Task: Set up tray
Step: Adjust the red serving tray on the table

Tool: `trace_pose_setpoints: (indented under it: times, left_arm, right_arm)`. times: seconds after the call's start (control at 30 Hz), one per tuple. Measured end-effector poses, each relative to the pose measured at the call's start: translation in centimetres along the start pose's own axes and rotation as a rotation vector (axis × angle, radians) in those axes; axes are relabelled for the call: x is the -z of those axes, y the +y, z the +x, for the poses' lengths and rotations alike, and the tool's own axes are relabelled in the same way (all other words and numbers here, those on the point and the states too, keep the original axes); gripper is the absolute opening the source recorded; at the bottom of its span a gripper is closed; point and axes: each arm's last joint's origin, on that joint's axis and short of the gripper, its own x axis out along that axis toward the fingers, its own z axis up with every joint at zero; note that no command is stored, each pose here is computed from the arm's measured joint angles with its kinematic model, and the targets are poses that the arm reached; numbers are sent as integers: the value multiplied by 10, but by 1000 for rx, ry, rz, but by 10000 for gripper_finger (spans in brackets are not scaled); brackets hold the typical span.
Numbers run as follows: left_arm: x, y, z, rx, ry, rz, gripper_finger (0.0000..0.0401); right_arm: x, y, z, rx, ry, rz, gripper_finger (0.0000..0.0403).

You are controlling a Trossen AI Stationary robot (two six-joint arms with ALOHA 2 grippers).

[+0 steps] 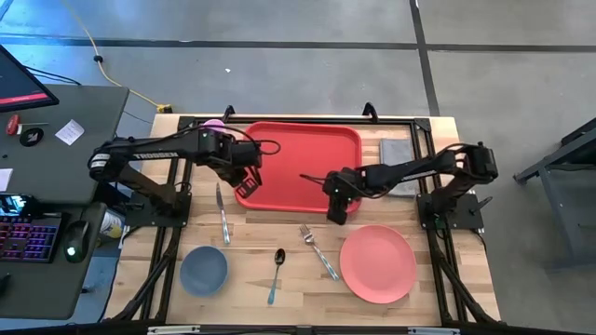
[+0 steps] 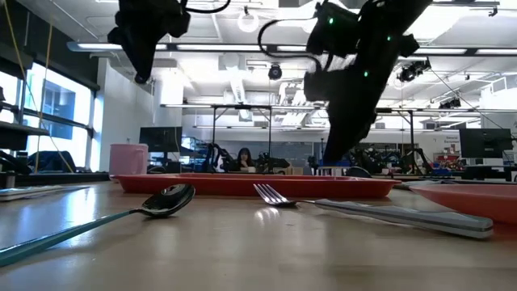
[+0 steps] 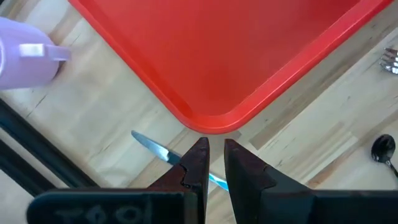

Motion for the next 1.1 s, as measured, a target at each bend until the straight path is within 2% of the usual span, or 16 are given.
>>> trace_pose_setpoints:
  times: [0.13, 0.27, 0.47, 0.6, 0.8, 1.0, 1.1]
  left_arm:
    - [4, -1, -4, 6, -12, -3, 85]
    - [5, -1, -5, 7, -14, -34, 85]
    - [5, 0, -6, 11, -20, -43, 85]
    - [6, 0, -6, 10, -20, -43, 85]
    - [6, 0, -6, 9, -11, -42, 85]
    - [6, 0, -6, 9, -11, -42, 85]
    - [6, 0, -6, 13, -12, -51, 85]
  right_arm:
    - [3, 14, -5, -42, -14, -148, 124]
    - [4, 22, 0, -79, -20, -213, 137]
    - [7, 22, 10, 84, -24, -220, 215]
    - [4, 17, 17, 108, -43, -211, 249]
    - [4, 18, 23, 55, -27, -211, 254]
    - [3, 16, 22, 163, -56, -253, 254]
    - [-1, 12, 24, 144, -80, -251, 254]
